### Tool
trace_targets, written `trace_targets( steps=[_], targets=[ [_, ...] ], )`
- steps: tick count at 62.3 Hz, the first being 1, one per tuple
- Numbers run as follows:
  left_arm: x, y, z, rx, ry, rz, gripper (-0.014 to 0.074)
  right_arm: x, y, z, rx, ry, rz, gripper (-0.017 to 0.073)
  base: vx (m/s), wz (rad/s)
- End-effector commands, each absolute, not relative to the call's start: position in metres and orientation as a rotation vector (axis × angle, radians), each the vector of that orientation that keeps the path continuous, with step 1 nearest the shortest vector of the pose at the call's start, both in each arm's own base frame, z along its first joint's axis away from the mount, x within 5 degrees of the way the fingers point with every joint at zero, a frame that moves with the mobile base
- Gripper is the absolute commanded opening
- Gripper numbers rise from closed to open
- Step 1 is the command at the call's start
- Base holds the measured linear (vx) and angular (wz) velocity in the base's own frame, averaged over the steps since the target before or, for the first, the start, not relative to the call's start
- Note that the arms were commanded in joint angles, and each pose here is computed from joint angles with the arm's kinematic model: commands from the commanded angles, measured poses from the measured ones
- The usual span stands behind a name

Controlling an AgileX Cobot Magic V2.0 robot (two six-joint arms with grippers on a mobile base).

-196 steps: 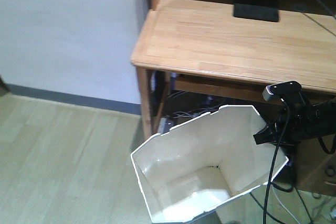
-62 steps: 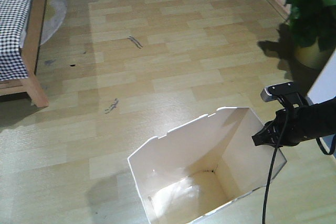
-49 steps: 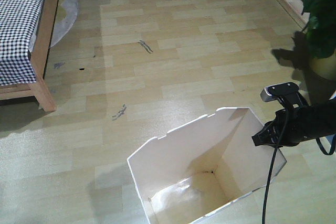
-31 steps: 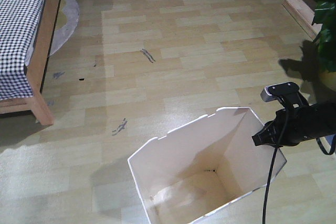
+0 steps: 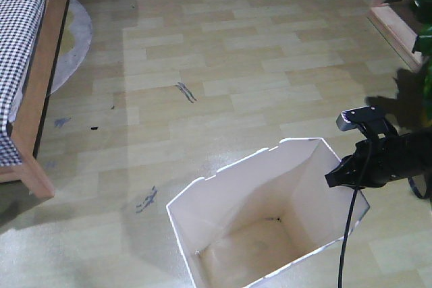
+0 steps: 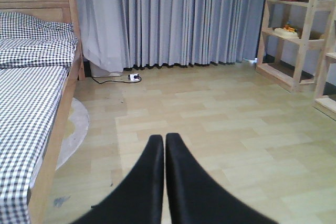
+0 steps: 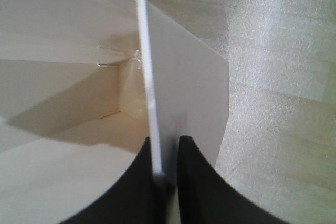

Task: Move trash bin to bedside with robot
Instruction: 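Turn the base toward the bed while holding the bin in the right gripper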

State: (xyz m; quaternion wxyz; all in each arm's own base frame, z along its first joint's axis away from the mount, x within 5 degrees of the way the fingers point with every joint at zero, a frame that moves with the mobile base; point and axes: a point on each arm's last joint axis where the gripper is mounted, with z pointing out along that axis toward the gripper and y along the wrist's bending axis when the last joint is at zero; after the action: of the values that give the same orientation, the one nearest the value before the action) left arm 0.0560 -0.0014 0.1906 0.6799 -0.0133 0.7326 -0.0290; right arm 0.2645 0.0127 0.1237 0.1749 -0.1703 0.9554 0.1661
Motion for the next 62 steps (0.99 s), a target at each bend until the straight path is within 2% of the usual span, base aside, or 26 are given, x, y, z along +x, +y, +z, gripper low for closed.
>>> trace_targets(
  steps=[1,62],
  targets=[
    [0.0566,-0.0018,0.1886,-0.033,1.586,-0.082,-0.0006,0.2705,0.0206,0.146,-0.362,2.638,0.612,-0.0006,0.41,0.03],
    [0.0566,-0.0018,0.1886,-0.033,1.586,-0.082,-0.0006,0.2703,0.0208,0.1461,-0.363,2.638,0.616,-0.0006,0.42,0.05]
  ],
)
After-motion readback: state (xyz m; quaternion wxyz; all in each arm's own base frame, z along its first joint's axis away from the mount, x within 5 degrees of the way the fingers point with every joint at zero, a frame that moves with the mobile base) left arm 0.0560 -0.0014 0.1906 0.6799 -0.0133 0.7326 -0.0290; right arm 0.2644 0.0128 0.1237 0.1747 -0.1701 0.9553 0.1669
